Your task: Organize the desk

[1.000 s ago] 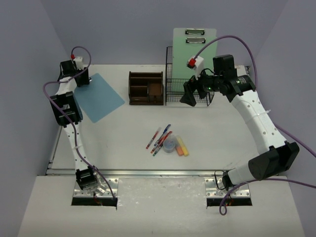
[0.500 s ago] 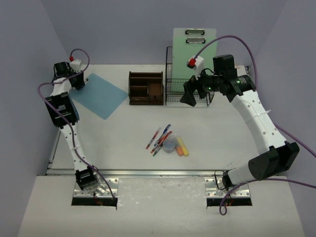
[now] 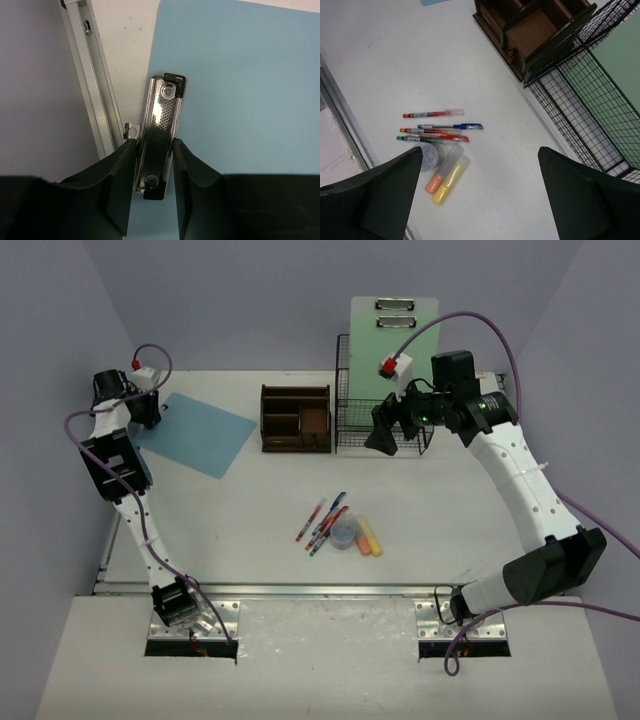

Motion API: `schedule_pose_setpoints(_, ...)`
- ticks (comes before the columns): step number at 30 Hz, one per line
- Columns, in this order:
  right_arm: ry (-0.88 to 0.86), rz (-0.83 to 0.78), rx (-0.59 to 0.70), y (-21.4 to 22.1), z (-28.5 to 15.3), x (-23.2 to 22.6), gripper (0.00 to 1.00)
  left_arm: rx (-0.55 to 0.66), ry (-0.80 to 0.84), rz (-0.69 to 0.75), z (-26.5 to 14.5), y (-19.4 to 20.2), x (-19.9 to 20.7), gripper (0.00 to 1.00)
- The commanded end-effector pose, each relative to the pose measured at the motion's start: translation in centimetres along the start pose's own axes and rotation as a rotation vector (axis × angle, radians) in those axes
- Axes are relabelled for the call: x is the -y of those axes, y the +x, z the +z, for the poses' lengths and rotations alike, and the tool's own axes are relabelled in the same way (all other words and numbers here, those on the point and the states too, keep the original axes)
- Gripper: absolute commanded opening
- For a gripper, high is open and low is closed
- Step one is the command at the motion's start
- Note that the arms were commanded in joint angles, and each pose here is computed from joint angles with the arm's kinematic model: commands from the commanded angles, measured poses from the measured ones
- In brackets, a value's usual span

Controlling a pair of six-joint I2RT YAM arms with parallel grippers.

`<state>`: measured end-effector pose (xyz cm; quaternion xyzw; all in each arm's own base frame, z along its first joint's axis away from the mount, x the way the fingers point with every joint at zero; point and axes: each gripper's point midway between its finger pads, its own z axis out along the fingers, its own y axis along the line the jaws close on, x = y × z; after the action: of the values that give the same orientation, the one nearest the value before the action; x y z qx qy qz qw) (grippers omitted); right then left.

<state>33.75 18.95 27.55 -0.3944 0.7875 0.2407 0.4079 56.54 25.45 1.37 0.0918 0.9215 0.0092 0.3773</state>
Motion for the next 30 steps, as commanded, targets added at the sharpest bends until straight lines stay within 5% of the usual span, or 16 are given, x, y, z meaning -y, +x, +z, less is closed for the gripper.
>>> schedule_pose_setpoints(1,-0.017,-0.029,0.066,-2.4,-0.6,-0.6,0.99,-0.309,0.085,-0.122,-0.8,11.4,1.9,0.00)
schedule_pose_setpoints(19,-0.041,-0.058,0.108,-3.1,-1.0,-1.4,0.99,0.001,-0.195,0.049,-12.0,-2.8,-2.2,0.00)
schedule_pose_setpoints(30,-0.026,-0.085,0.149,-4.2,-1.6,-1.4,0.99,0.177,-0.359,0.265,-20.6,-10.3,-1.0,0.00)
